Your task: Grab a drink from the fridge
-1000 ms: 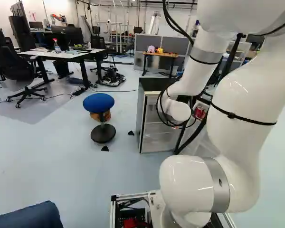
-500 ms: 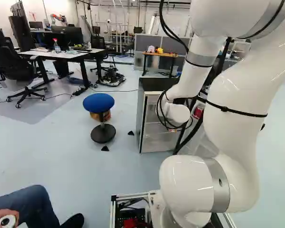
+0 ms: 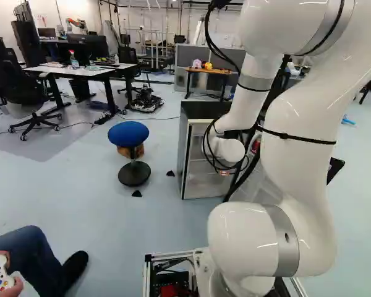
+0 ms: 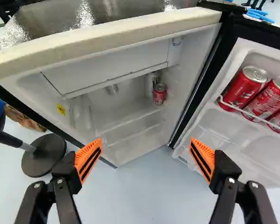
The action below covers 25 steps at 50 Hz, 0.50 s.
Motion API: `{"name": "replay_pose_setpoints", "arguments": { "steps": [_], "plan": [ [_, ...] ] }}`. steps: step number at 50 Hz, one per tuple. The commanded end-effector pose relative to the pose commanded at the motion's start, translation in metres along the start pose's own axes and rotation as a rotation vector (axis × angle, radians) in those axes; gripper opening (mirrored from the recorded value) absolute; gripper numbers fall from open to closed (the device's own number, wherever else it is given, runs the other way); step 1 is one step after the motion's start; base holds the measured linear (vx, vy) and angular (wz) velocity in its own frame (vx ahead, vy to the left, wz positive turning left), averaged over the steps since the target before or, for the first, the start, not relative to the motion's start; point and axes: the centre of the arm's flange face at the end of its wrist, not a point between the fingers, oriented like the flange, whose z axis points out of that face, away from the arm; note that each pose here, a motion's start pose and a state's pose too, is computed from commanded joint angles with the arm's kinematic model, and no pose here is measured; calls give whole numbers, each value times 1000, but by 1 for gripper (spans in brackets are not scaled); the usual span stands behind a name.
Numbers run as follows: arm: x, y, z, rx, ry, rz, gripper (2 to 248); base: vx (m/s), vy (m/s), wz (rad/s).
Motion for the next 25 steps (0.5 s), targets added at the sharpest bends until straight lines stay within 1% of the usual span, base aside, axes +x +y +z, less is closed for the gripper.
{"name": "replay_pose_setpoints", "arguments": {
  "steps": [25],
  "plan": [
    [-13, -6, 28, 72, -23, -74, 247, 0, 0, 0]
  ]
}}
